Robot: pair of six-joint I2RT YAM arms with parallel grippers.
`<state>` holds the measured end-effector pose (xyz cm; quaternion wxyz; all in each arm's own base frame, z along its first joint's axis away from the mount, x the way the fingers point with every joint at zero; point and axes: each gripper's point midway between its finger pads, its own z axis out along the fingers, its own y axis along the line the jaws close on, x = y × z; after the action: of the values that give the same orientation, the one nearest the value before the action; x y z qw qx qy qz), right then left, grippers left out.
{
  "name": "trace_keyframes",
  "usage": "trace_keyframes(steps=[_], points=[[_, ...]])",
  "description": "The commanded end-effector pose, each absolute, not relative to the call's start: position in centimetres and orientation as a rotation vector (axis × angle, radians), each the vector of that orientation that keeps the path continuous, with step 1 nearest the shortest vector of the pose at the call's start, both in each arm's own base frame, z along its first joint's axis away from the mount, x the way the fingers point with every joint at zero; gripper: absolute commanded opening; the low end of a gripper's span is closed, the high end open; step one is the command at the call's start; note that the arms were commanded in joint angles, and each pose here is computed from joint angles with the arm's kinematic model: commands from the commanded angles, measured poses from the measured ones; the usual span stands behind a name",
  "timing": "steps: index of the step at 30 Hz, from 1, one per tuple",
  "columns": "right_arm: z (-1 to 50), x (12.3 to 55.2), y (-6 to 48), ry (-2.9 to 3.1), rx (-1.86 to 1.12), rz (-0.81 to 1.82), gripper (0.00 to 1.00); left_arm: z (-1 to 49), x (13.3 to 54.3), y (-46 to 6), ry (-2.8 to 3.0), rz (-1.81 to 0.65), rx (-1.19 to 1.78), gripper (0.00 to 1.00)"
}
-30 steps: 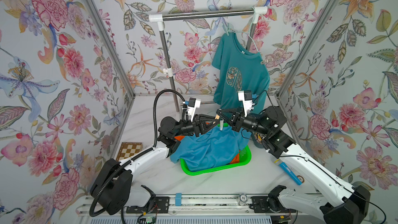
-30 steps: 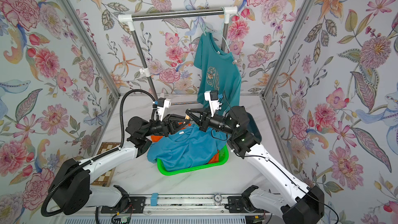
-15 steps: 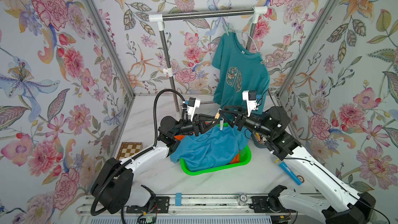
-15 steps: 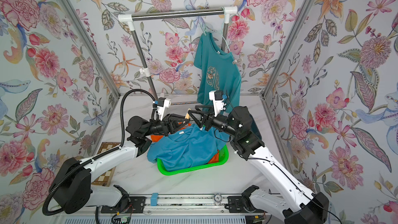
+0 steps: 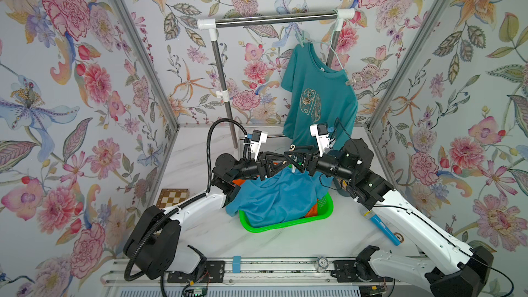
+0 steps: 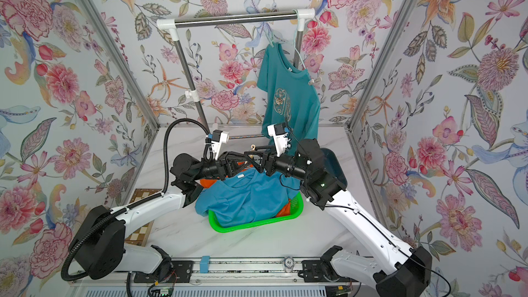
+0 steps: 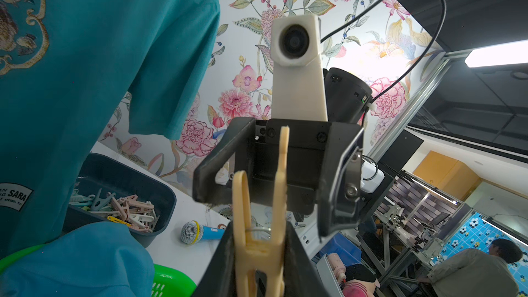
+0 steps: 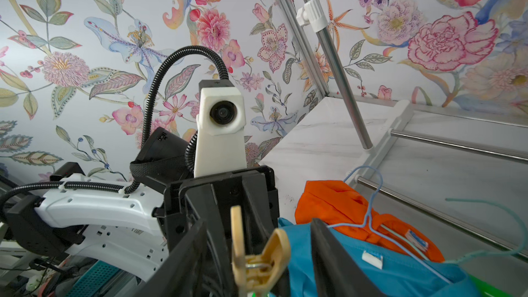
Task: Use clothespins to secure the t-shirt on both sides of the hanger
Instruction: Open the clothespin.
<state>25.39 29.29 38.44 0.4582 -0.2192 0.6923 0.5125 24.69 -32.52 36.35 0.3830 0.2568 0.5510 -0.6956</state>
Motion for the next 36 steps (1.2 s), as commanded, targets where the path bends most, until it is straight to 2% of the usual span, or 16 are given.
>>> trace_keyframes(steps=[1,3,6,8,12,15,16,18,20,21,25,28,30,33,36], points=[[39.1,25.3,29.7,1.688,-0.559,1.292,0.47,36.6,24.2,-32.3,1.376,-1.784,0.689,0.21],[39.3,25.3,29.7,1.679,-0.559,1.301,0.37,36.6,24.1,-32.3,1.377,-1.785,0.688,0.21],[39.4,25.4,29.8,1.675,-0.557,1.310,0.34,36.6,24.0,-32.2,1.377,-1.785,0.694,0.22],[39.3,25.6,29.8,1.678,-0.558,1.310,0.32,36.5,24.1,-32.2,1.379,-1.785,0.694,0.26],[39.4,25.6,29.9,1.672,-0.557,1.323,0.17,36.7,24.1,-32.1,1.375,-1.785,0.693,0.34],[39.6,25.6,29.8,1.663,-0.555,1.327,0.16,36.8,24.2,-32.0,1.371,-1.784,0.689,0.34],[39.7,25.6,29.8,1.661,-0.553,1.328,0.16,36.9,24.2,-32.0,1.368,-1.784,0.690,0.37],[39.8,25.6,29.7,1.658,-0.550,1.330,0.16,36.9,24.2,-31.9,1.368,-1.787,0.685,0.55],[40.1,25.8,29.5,1.652,-0.545,1.333,0.15,37.0,24.2,-31.7,1.366,-1.790,0.680,0.82],[40.2,25.9,29.4,1.647,-0.543,1.331,0.14,37.1,24.2,-31.5,1.363,-1.788,0.679,0.99],[41.6,26.6,28.1,1.626,-0.528,1.305,0.13,37.1,24.6,-29.9,1.377,-1.747,0.648,1.00],[42.7,27.3,26.6,1.623,-0.518,1.258,0.13,35.9,25.9,-27.7,1.446,-1.628,0.612,1.00],[43.4,27.3,25.5,1.617,-0.519,1.227,0.12,34.0,27.7,-26.1,1.560,-1.443,0.578,1.00],[44.4,27.1,24.0,1.609,-0.517,1.175,0.12,30.3,30.3,-23.5,1.771,-0.995,0.595,1.00],[44.5,26.5,23.0,1.614,-0.520,1.142,0.12,26.7,31.8,-22.0,1.963,-0.779,0.615,0.97]])
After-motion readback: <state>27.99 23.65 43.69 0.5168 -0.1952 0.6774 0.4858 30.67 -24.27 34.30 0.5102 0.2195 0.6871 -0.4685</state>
